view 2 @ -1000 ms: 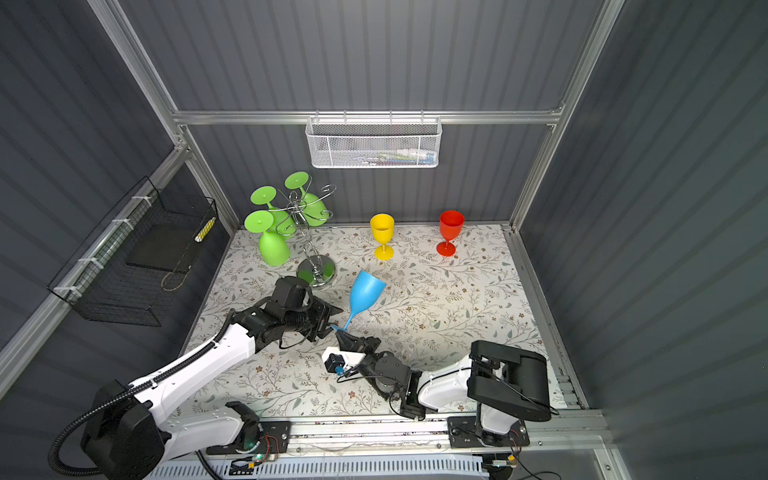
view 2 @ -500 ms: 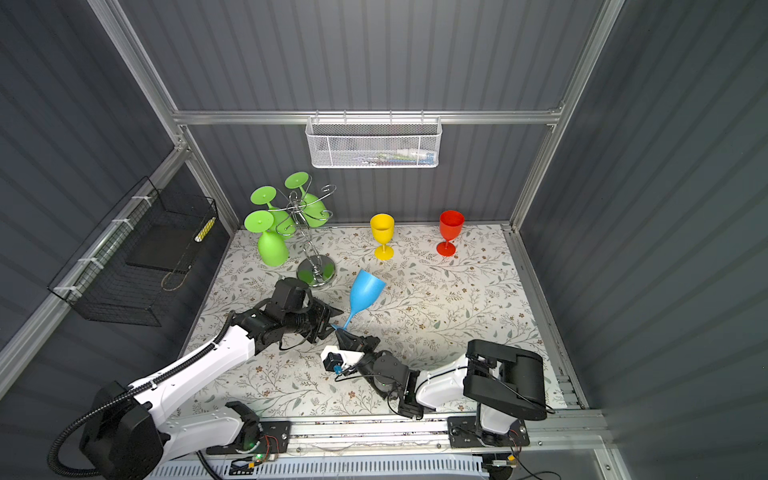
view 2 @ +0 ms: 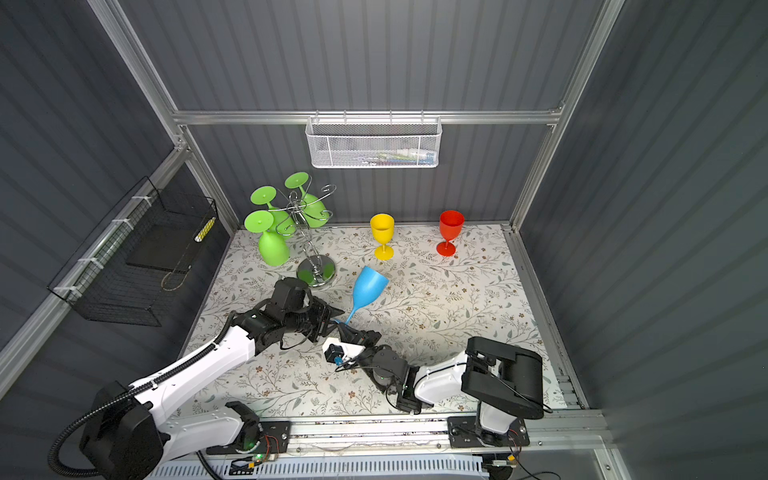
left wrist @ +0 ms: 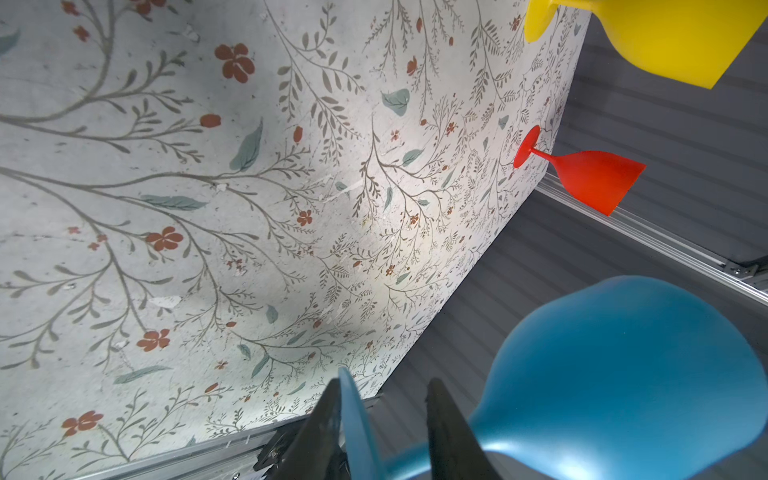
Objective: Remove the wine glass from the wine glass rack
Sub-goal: 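Close the left gripper on the blue glass stem near the right gripper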
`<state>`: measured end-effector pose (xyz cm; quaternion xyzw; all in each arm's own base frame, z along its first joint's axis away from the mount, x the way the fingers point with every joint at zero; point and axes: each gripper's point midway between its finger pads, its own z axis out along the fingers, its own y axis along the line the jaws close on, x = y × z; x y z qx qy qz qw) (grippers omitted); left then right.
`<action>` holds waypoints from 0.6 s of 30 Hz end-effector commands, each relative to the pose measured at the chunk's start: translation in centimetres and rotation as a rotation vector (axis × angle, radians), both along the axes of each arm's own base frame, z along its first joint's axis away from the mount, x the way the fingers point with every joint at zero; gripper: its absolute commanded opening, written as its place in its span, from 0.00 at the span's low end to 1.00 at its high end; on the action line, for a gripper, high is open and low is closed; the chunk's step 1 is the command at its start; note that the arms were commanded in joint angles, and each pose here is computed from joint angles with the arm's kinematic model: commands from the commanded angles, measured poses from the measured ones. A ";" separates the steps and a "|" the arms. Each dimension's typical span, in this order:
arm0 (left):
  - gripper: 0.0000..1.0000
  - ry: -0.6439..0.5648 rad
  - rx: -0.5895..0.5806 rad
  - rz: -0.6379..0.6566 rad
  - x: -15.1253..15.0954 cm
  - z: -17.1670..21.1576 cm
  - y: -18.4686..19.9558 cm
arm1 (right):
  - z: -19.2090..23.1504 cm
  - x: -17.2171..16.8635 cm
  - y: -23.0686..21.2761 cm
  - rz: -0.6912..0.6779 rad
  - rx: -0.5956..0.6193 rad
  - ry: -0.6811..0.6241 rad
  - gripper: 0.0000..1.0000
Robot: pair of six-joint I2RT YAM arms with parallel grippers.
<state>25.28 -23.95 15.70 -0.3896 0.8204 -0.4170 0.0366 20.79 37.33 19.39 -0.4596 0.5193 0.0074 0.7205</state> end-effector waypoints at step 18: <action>0.10 0.024 -0.007 -0.004 0.2 -1.1 -0.6 | 0.7 0.2 0.6 0.016 0.032 0.018 0.00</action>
